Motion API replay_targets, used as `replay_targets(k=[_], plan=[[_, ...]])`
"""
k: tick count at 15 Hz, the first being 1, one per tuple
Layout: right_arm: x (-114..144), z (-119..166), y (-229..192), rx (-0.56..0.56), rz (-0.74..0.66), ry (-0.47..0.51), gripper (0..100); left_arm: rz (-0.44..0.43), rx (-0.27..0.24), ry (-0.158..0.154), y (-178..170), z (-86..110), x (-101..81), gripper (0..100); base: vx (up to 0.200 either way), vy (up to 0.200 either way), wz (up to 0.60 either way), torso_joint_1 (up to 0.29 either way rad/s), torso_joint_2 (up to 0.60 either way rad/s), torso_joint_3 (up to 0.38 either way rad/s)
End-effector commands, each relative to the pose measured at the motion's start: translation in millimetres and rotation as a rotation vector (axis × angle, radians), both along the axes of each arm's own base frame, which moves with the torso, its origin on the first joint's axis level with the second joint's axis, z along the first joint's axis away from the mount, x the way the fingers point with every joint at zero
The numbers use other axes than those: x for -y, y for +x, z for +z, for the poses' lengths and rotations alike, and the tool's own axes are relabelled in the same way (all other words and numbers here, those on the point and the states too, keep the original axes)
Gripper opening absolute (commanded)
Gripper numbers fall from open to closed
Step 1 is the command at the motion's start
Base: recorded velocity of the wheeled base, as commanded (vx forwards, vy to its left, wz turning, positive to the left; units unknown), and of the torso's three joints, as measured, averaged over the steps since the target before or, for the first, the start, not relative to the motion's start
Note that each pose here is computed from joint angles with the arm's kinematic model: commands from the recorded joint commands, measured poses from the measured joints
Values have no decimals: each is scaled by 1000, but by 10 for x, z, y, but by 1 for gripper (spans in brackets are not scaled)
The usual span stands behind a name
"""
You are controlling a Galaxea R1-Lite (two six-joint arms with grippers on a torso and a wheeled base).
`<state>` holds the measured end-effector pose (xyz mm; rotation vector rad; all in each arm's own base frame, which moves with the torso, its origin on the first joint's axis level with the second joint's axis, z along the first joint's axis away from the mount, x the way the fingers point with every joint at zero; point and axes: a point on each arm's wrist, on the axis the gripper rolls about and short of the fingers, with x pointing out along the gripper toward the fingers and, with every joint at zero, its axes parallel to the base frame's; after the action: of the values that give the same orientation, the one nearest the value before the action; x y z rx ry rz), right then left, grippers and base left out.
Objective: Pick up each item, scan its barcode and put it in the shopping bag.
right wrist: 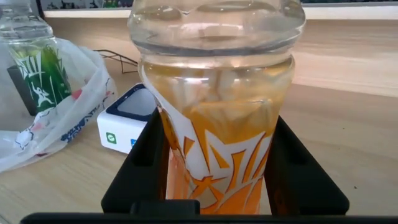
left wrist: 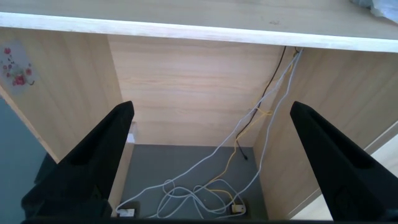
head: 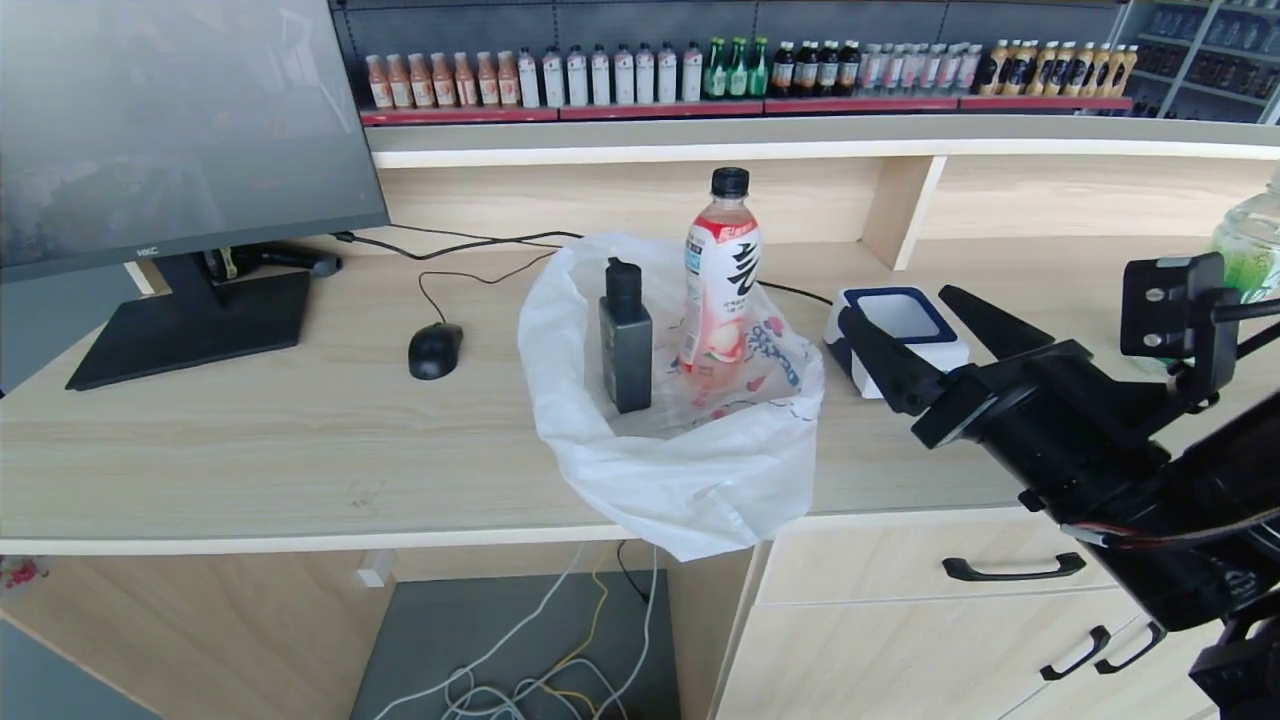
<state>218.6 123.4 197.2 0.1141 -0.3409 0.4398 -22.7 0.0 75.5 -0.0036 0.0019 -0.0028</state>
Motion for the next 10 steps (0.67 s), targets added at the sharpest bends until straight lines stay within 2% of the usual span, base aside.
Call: replay_targets(k=[1,10], plan=[[54,-4,-75,-4,-4,-2,100,0,0,-1,0,0,0,100,0,-200,0,-2,-2,7],[232,104,-195,37,-48,18,100,1,0,-3,0,0,0,100,0,-200,0,3,3,1]])
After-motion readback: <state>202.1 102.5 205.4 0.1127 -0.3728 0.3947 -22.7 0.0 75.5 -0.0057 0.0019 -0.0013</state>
